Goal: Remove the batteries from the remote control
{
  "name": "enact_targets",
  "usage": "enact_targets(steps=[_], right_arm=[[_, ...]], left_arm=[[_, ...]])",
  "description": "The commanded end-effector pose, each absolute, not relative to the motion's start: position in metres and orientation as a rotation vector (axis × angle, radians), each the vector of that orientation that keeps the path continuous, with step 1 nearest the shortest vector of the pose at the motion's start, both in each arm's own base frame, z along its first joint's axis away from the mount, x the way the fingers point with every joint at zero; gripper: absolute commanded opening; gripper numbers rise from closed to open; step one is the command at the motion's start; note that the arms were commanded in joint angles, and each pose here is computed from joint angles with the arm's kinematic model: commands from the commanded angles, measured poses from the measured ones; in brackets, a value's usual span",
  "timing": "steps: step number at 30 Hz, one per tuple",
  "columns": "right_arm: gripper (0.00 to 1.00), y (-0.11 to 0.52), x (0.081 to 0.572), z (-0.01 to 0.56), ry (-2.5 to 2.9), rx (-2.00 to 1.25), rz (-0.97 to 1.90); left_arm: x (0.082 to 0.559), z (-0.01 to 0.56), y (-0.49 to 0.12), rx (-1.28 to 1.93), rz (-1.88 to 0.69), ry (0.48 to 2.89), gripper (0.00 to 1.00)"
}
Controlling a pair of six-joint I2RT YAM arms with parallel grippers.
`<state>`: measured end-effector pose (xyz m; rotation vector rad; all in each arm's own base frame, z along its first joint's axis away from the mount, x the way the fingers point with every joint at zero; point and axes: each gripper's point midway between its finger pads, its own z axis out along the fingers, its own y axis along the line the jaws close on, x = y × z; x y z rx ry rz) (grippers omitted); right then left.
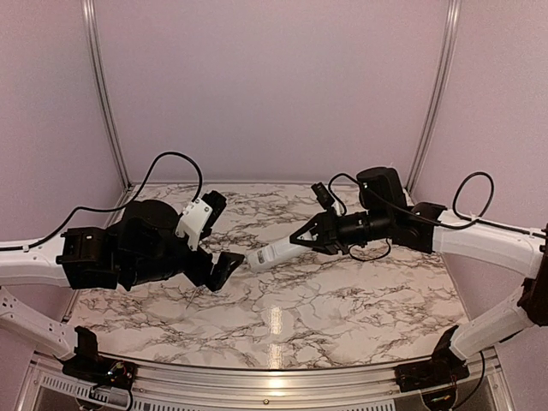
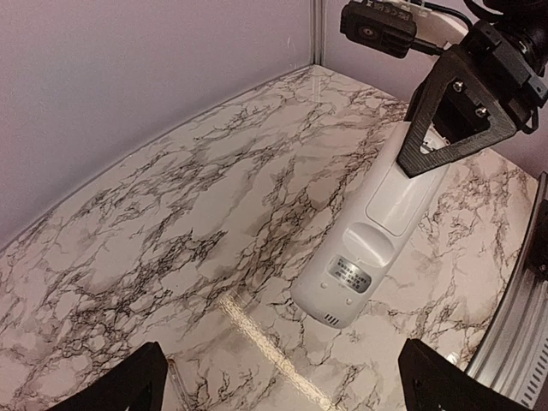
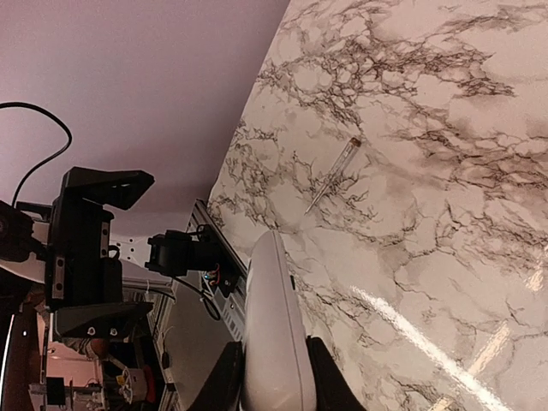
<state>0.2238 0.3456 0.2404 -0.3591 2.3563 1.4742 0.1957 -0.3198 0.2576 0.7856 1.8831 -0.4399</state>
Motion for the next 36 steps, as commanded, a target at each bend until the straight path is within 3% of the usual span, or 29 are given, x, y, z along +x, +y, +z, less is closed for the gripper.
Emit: enact_targets(steps=[1, 14, 19, 23, 32, 36], right_arm=[[0.11, 0.346, 0.233, 0.266, 2.278, -0.416, 1.392], [0.08, 0.313, 0.263, 0.276, 2.192, -0.321, 1.238], [0.07, 0.306, 0.272, 0.283, 2.144, -0.303, 1.337], [0.07, 0.311, 0.278, 0.287, 2.121, -0.32, 1.404], [0.07, 0.327, 0.28, 0.303, 2.085, -0.353, 1.526], [0.07, 0.334, 0.277, 0.322, 2.004, -0.405, 1.592]], left_arm=[[0.2, 0.255, -0.306, 0.662, -0.486, 1.987, 0.99], [0.22, 0.246, -0.277, 0.387, -0.718, 2.265, 0.99], [0.233, 0.263, -0.285, 0.288, -0.832, 2.284, 0.99], [0.245, 0.272, -0.29, 0.197, -1.066, 2.279, 0.99], [0.264, 0.27, -0.303, 0.2, -1.364, 2.289, 0.99], [0.265, 0.274, -0.306, 0.248, -1.384, 2.268, 0.99]])
